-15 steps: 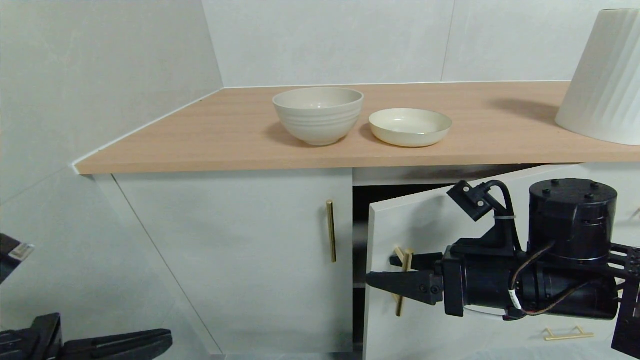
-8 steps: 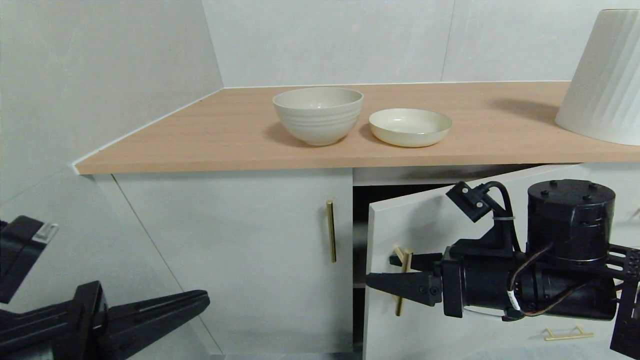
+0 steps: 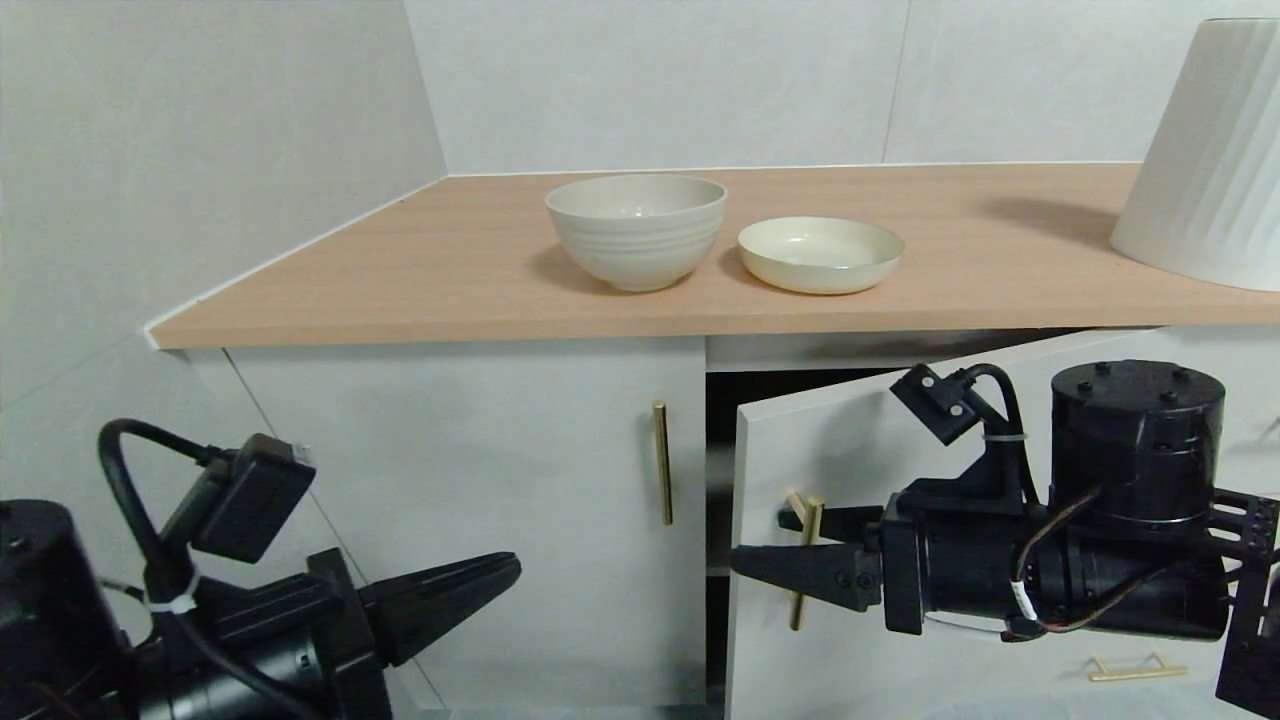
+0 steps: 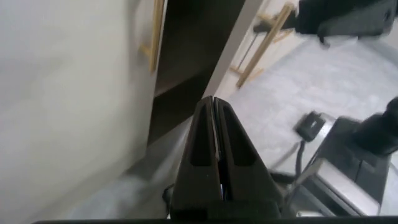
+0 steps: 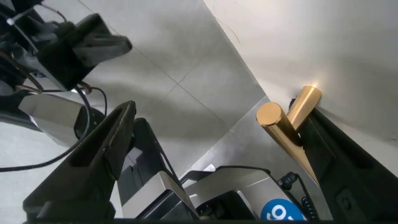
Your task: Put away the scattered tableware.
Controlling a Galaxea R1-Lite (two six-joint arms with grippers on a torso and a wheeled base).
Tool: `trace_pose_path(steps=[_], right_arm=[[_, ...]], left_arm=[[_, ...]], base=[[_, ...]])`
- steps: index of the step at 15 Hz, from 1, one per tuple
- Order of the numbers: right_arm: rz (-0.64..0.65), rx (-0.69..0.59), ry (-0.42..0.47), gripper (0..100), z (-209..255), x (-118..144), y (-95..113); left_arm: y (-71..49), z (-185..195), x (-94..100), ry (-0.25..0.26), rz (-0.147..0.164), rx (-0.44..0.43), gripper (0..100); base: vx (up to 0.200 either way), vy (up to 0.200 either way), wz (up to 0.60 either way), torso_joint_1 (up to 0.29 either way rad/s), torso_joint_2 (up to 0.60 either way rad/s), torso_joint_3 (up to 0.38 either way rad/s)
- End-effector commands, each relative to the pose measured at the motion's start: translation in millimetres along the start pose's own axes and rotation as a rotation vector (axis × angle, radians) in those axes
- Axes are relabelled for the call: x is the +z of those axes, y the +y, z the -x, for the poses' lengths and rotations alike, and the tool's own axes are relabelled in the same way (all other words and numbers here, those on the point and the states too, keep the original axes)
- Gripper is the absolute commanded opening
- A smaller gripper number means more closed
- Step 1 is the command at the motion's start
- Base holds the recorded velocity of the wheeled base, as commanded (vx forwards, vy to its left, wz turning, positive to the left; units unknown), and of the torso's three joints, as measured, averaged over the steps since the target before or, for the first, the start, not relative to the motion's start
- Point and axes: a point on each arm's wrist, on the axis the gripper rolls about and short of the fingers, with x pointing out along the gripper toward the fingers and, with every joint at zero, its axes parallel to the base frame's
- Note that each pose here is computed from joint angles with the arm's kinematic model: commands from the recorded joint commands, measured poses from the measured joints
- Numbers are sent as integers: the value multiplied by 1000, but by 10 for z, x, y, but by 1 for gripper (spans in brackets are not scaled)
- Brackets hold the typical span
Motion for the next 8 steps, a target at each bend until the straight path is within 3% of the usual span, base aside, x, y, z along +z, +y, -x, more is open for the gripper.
trace_pose_path(steps=[1,4,7,8], right_arm=[[-3,-1,6,100,-7,-12,-5],[-3,-2,9,100,4,-26,-6],[-4,-3,10,100,9,-32,-6],[-5,-3,11,100,9,-36,-7]], left_arm=[[-31,-324,-54,62,54,-56,0],[-84,-613,-57,85,56,-85,0],[-41,-954,-134,54,40,-55,0],[23,-1105,-241,45,38,-32,0]], base=[[0,0,0,0,0,0],[0,0,0,0,0,0],[0,0,0,0,0,0],[0,0,0,0,0,0]])
